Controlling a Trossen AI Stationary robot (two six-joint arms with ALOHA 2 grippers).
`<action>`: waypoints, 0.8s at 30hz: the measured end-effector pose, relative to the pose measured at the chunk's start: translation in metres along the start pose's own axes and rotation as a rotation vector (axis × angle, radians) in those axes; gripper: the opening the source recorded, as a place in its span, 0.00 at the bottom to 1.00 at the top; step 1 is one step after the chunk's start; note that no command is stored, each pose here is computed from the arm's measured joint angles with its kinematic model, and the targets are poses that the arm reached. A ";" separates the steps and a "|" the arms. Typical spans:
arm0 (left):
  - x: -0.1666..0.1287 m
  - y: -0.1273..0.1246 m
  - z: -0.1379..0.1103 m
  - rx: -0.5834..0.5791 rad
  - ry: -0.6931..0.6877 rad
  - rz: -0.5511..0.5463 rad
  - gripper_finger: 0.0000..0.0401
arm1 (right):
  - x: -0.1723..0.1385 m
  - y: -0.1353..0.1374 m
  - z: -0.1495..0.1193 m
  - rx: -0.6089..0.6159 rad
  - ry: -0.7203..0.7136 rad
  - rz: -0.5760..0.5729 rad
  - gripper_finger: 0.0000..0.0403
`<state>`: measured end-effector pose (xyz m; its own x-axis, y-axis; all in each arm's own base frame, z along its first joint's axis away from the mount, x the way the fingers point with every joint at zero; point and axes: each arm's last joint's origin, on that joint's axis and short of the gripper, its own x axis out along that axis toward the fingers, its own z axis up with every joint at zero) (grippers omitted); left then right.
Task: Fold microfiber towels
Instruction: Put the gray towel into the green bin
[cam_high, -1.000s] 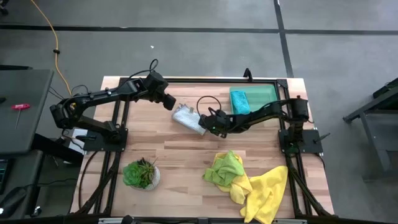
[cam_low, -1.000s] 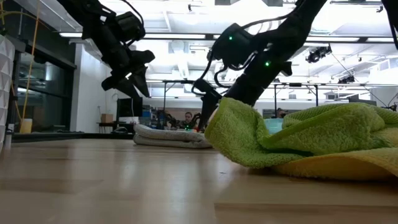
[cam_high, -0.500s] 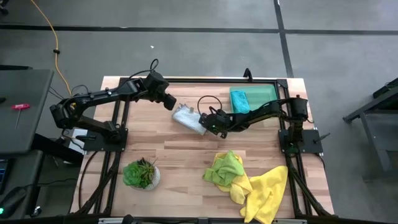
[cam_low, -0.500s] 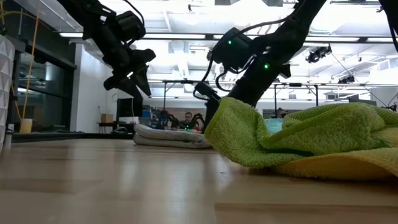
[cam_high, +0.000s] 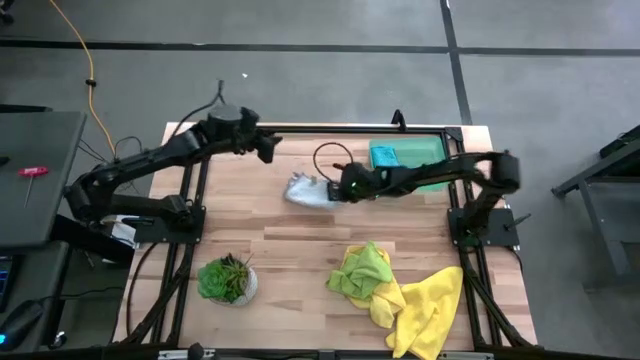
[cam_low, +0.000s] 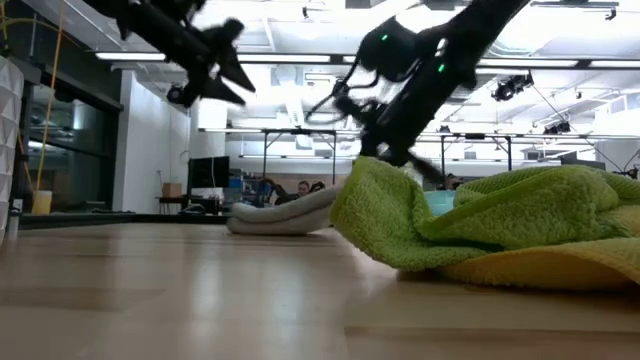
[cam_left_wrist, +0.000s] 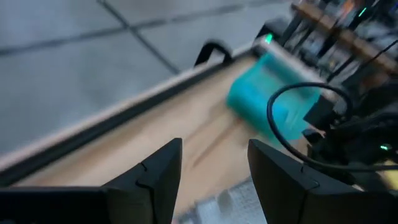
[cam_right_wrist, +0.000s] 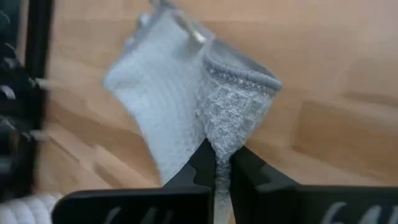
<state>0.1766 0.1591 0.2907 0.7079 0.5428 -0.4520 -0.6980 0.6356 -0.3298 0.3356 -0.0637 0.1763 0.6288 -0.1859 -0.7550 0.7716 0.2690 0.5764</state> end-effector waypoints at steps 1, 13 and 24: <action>-0.005 -0.001 0.003 -0.002 -0.029 -0.007 0.44 | -0.011 -0.001 0.004 -0.046 0.006 -0.013 0.01; -0.021 -0.004 0.010 -0.116 -0.109 -0.027 0.44 | -0.119 -0.042 0.045 -0.272 0.037 -0.194 0.00; -0.020 -0.012 0.006 -0.152 -0.099 -0.022 0.44 | -0.185 -0.041 0.078 -0.565 0.143 -0.318 0.00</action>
<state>0.1711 0.1439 0.3090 0.7251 0.5861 -0.3616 -0.6852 0.5618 -0.4635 0.1948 -0.1139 0.3163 0.3292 -0.2212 -0.9180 0.7240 0.6832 0.0951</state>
